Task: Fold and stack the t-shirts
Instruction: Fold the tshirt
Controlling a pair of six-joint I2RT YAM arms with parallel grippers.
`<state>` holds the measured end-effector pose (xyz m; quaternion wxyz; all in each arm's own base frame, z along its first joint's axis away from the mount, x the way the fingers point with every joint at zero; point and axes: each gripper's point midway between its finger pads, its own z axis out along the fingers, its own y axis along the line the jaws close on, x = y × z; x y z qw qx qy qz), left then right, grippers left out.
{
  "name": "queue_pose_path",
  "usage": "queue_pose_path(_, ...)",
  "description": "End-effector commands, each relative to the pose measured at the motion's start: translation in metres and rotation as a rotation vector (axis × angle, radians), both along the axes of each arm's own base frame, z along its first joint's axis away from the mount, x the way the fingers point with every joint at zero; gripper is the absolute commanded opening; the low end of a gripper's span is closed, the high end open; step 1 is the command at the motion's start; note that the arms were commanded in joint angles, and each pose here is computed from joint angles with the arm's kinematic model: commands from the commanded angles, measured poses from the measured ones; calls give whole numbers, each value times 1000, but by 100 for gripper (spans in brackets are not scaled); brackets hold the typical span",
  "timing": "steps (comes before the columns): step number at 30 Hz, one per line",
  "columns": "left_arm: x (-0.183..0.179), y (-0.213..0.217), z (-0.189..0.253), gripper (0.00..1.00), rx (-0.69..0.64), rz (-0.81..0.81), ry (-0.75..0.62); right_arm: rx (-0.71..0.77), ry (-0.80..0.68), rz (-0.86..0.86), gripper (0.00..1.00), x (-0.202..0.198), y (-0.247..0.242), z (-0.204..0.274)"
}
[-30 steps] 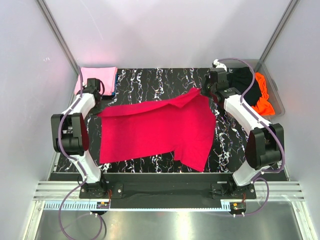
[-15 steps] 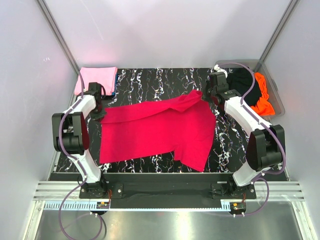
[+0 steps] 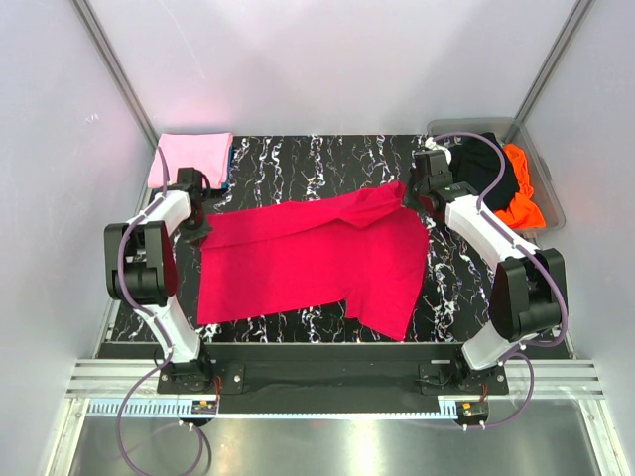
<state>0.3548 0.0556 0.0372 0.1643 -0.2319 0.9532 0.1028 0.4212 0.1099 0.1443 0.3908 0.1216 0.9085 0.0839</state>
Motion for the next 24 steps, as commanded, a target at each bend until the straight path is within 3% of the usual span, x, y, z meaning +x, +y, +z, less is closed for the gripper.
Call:
queue_pose_path(1,0,6,-5,0,12,1,14,0,-45,-25,0,0,-5,17)
queue_pose_path(10,-4,3,-16,0,-6,4,44,-46,17,-35,0,-3,-11,1)
queue_pose_path(14,-12,10,-2,32,27,56,36,-88,94,-57,4,-16,-20,-18)
queue_pose_path(18,-11,11,23,51,30,83,-24,-88,200,-87,17,-34,-23,-44)
queue_pose_path(22,2,5,49,57,-3,84,-113,-42,289,-21,28,-49,-10,-65)
queue_pose_path(24,15,-3,62,58,-45,68,-166,-60,290,19,42,-48,-9,-65)
